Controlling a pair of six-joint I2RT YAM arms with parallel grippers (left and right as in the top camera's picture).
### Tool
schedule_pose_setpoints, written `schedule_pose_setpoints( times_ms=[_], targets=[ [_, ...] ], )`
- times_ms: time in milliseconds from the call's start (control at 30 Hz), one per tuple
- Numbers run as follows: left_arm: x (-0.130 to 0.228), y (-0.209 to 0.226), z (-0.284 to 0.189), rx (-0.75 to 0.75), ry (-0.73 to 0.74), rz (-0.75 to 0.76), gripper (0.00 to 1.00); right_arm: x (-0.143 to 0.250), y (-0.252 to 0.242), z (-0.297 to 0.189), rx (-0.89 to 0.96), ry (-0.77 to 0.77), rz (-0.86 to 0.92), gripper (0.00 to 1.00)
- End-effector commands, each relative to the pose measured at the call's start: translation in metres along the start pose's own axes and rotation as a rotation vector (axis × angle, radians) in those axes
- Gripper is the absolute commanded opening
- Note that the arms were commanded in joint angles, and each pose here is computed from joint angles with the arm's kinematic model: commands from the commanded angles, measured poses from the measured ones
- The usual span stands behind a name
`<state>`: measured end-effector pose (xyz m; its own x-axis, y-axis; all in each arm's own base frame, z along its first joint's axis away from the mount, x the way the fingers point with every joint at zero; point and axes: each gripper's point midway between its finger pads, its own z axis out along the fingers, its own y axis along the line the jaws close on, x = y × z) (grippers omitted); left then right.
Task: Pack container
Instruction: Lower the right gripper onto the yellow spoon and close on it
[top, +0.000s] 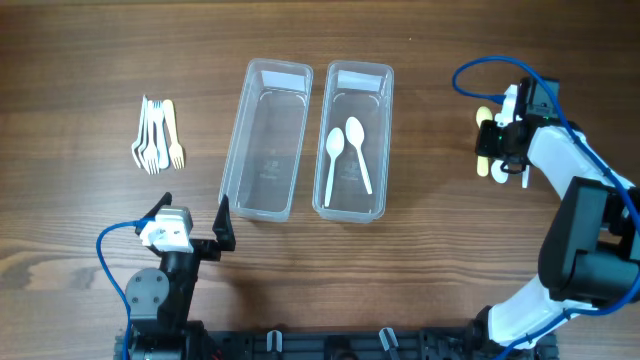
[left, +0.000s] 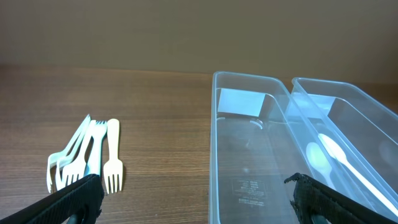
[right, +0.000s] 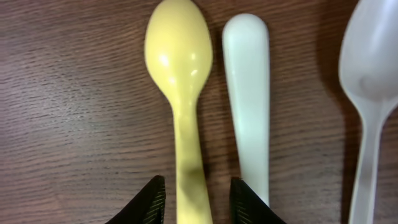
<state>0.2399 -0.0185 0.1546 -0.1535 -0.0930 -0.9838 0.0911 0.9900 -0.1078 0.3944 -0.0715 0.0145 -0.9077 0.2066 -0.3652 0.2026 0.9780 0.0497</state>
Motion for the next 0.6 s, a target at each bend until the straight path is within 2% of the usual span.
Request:
schedule_pose_setpoints(
  times_ms=[0,433,467,567],
  targets=[
    [0.001,-0.001,0.0,0.006,-0.003,0.019,1.0,0.004,0.005,0.008,-0.036,0.013,-0.023,0.33],
    [0.001,-0.001,0.0,0.006,-0.003,0.019,1.0,0.016,0.005,0.032,-0.041,0.063,-0.017,0.34],
    [0.001,-0.001,0.0,0.006,-0.003,0.019,1.0,0.017,0.005,0.032,-0.042,0.064,-0.015,0.31],
    [0.001,-0.001,0.0,0.006,-0.003,0.019,1.0,0.017,0.005,0.032,-0.043,0.065,-0.01,0.04]
  ],
)
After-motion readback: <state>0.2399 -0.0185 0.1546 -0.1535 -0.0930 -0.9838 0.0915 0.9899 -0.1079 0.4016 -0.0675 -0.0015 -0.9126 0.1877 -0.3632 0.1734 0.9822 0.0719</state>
